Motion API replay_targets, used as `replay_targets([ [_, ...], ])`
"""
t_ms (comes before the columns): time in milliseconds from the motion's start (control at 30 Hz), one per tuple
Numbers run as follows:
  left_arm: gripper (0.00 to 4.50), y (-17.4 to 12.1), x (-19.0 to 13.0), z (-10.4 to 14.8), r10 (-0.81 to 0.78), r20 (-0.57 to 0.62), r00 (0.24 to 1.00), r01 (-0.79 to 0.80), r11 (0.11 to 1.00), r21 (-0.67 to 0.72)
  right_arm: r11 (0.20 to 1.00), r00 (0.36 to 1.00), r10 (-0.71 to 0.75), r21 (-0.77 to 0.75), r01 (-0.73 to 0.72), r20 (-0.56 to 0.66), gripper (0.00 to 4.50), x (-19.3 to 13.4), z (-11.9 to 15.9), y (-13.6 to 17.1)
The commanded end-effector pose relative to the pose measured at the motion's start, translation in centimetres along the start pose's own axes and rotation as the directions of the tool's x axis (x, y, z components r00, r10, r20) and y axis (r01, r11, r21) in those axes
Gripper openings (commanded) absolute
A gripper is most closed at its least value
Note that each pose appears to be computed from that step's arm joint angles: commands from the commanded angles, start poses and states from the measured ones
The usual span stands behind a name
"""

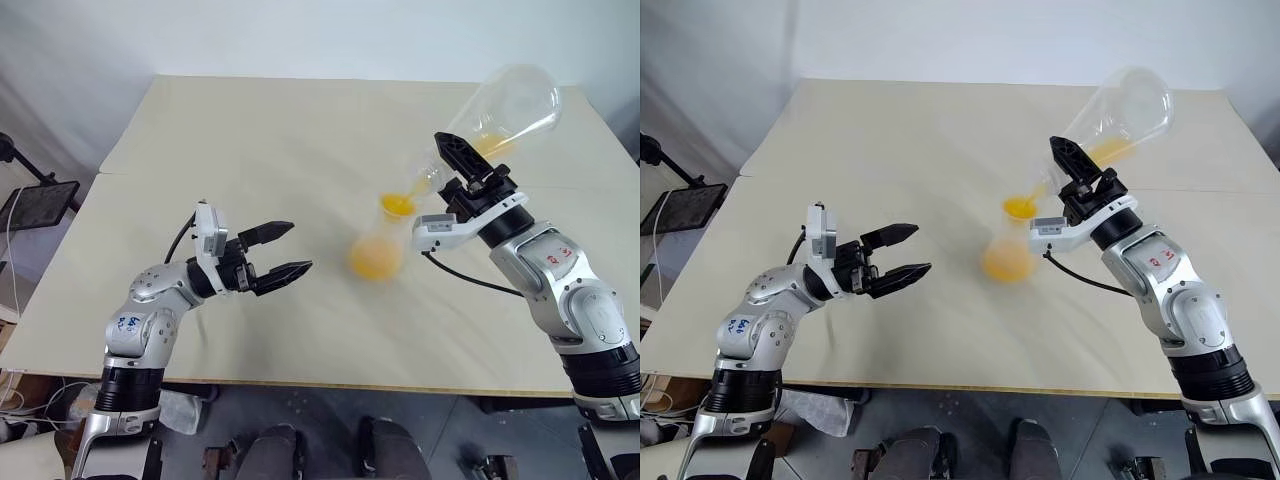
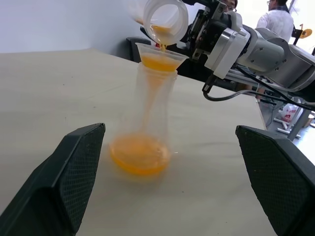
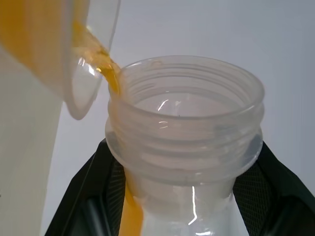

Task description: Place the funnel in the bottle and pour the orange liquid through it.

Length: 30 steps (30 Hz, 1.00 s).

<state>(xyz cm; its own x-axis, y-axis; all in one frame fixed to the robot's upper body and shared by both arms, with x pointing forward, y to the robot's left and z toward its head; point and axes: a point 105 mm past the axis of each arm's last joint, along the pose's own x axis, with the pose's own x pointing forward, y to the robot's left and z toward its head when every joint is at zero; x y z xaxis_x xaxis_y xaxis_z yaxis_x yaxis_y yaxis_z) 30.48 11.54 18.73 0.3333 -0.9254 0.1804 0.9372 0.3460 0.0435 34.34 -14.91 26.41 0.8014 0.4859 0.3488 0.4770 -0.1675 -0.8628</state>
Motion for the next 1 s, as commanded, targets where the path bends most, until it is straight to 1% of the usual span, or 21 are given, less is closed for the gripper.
replay_targets([
  [33, 4.5, -0.65, 0.45, 1.16, -0.028, 0.029, 0.999, 0.026, 0.998, 0.052, 0.996, 0.997, -0.078, -0.049, 0.077, 0.0, 2.52, 0.22, -0.5, -2.19],
  [267, 4.5, -0.64, 0.51, 1.19, -0.026, 0.029, 0.999, 0.024, 0.998, 0.054, 0.996, 0.997, -0.074, -0.054, 0.076, 0.037, 2.52, 0.1, 0.11, -1.83],
  [1000, 4.5, -0.51, 0.57, 1.37, -0.026, 0.036, 0.999, 0.024, 0.998, 0.06, 0.987, 0.992, -0.122, -0.096, 0.125, 0.044, 2.52, -0.11, -0.15, -2.11],
])
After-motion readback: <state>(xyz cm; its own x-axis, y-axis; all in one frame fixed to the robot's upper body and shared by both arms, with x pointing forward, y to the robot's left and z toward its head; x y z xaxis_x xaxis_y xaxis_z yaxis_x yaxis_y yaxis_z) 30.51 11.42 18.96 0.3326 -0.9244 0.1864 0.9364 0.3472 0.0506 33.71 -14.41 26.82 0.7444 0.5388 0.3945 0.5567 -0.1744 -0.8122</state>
